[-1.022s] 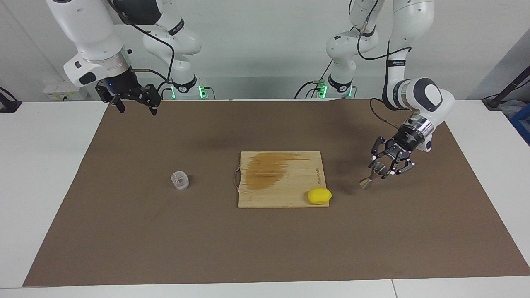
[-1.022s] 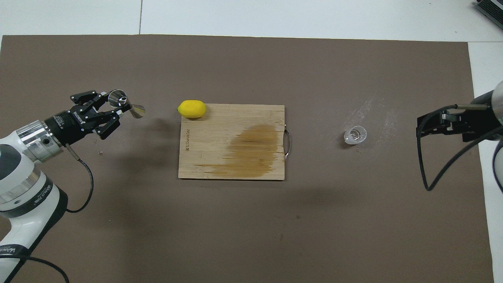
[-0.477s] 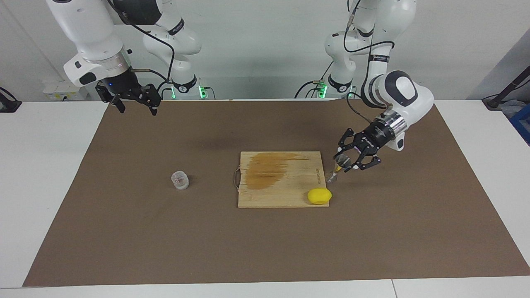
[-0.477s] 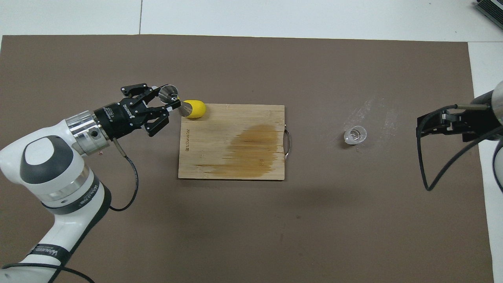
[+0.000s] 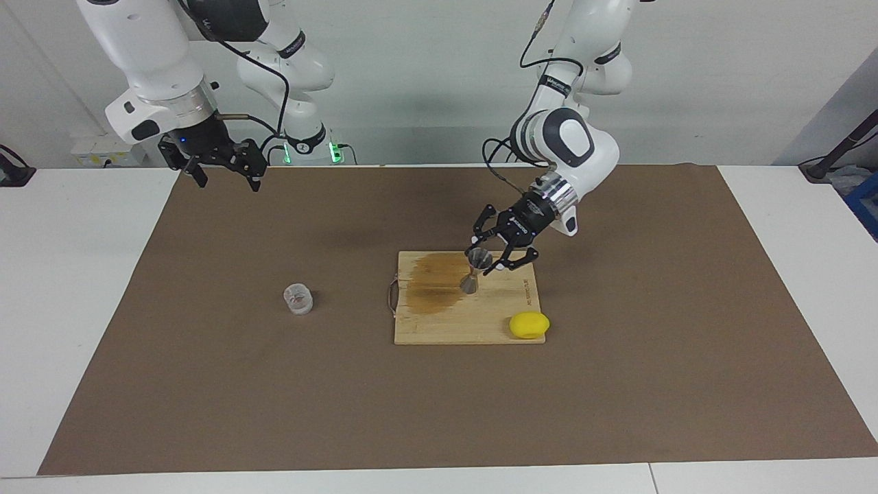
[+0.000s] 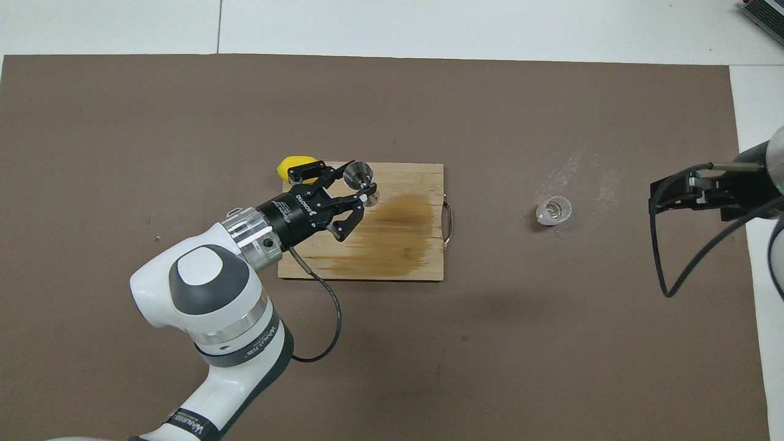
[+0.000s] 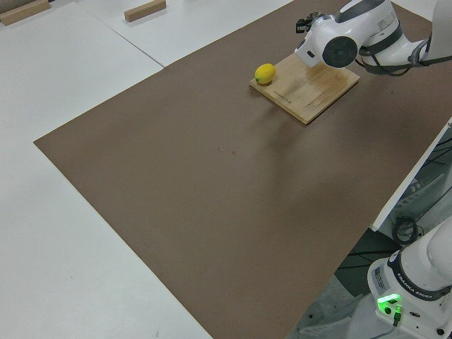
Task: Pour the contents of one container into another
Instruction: 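Carry the dark cup with the left gripper over the cutting board, then set the dark cup on the board while the right gripper reaches the glass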
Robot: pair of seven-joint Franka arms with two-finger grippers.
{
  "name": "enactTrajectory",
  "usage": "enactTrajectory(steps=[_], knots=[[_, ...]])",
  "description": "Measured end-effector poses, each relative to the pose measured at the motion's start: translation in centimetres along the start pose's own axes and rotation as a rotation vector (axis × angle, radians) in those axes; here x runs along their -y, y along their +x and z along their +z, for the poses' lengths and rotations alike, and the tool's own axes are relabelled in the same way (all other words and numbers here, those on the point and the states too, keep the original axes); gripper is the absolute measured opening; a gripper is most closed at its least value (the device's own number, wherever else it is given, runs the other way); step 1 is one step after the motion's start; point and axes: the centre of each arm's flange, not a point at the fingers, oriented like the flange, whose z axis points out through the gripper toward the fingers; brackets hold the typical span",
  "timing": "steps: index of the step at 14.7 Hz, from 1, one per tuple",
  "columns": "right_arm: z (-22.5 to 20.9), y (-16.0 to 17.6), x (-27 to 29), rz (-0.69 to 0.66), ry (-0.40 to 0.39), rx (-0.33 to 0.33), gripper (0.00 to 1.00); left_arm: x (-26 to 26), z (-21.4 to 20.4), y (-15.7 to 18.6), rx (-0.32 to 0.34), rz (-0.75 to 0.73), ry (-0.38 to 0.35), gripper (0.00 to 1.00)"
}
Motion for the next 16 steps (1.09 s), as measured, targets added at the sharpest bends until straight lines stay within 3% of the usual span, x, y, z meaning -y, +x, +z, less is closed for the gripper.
enactTrajectory(steps=[4,7,11,16], knots=[[0.0,0.0,0.0,0.0,0.001,-0.002,1.0,1.7,3.3,2.1,0.007,0.066,0.008,0.5],[-0.5,0.7,0.4,0.047,0.024,-0.065,1.0,2.2,4.6,3.9,0.017,0.123,-0.01,0.5],[-0.1,0.9,0.9,0.301,0.072,-0.064,1.0,3.4,5.4,4.5,0.027,0.136,-0.008,0.5],[0.7,0.9,1.6,0.658,0.162,-0.003,1.0,4.1,6.0,5.3,0.023,0.137,-0.005,0.5]])
